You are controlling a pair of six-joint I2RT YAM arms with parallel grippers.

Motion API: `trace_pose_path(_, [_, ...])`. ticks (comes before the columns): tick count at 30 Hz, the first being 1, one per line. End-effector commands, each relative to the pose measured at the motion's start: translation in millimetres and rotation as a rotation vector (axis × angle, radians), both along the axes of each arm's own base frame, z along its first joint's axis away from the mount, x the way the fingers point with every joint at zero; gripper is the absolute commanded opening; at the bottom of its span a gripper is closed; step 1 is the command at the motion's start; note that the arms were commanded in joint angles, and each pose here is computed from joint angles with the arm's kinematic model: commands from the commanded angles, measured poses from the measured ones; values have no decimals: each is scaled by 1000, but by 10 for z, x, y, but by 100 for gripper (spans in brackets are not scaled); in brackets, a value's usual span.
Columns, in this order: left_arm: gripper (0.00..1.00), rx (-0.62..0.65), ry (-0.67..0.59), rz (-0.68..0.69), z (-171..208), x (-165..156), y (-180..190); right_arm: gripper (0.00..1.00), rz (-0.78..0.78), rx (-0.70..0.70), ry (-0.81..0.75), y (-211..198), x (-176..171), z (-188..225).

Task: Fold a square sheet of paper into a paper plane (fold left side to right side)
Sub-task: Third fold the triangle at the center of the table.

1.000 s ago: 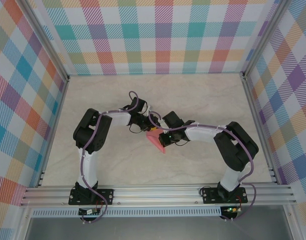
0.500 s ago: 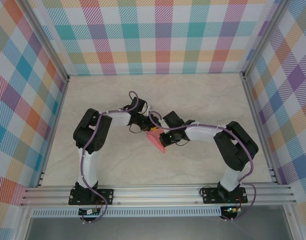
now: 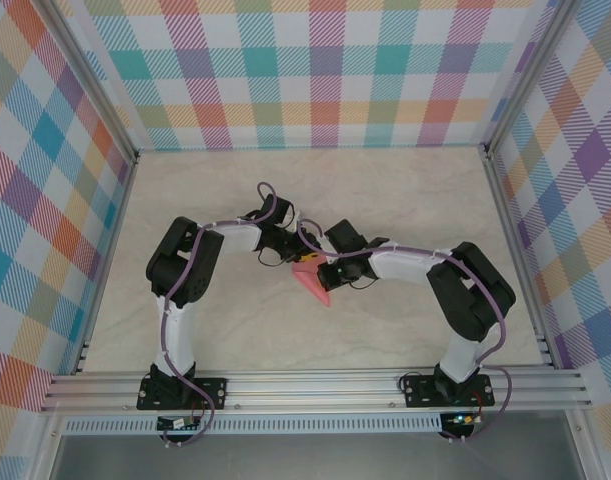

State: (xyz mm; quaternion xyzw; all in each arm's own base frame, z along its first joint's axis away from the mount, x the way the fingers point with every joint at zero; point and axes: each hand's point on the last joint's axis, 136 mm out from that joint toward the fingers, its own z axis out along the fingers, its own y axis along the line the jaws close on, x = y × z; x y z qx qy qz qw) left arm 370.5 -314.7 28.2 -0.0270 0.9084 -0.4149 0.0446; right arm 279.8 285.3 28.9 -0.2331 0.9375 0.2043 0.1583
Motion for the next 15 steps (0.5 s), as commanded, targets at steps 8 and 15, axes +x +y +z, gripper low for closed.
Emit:
trace_pose_path(8, [23,45,54,-32,-252,-172,-27,4,-16,-25,38,-27,2,-89])
trace_pose_path(15, [24,39,49,-34,-213,-172,-32,4,-15,-46,72,-67,-61,-196])
